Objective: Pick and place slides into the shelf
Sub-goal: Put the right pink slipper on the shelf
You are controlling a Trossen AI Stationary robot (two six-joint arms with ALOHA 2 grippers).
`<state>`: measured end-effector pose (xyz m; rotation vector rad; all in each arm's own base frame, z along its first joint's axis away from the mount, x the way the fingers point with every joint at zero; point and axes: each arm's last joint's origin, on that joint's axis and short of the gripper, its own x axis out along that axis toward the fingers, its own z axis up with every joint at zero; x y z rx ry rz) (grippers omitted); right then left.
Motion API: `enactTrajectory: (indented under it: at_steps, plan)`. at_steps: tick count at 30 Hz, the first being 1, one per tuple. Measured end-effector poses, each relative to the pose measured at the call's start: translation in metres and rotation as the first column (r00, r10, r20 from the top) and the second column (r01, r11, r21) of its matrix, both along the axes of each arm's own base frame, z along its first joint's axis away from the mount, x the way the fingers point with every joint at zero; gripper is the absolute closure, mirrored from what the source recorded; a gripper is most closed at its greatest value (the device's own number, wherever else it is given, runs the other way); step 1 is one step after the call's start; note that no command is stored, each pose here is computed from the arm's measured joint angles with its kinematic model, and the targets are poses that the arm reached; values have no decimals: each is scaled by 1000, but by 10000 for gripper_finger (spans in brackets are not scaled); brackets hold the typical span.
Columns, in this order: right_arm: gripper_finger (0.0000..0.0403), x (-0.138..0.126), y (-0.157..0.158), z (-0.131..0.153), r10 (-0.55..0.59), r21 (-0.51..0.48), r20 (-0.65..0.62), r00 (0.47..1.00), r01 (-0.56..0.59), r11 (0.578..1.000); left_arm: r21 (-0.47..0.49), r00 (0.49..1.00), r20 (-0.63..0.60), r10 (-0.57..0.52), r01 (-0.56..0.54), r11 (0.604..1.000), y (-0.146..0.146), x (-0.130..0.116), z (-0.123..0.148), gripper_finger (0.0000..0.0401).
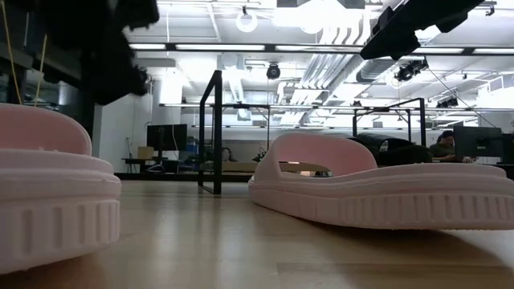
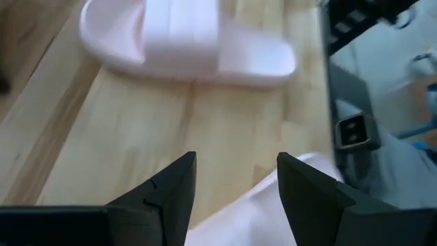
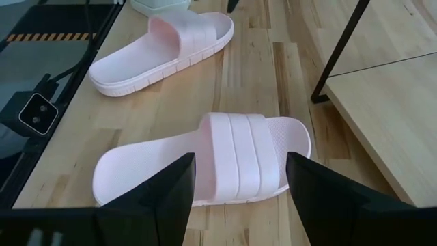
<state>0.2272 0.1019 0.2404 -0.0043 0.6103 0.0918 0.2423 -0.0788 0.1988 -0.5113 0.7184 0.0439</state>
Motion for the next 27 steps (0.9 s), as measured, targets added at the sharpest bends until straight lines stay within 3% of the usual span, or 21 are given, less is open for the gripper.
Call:
enactTrajectory:
  at_steps: [13,19,27]
  plan:
    - [182,3,2,-5,-9,-22,-17,1000,8,1000,66,997,42,62,-65,996,3,2,2,212]
    - [182,16,11,-34,34,-151,-126,991,-53,987,66,997,37,61,-63,996,3,1,1,212]
    - [182,49,33,-40,12,-351,-138,990,-60,934,65,998,35,59,-61,996,3,1,1,212]
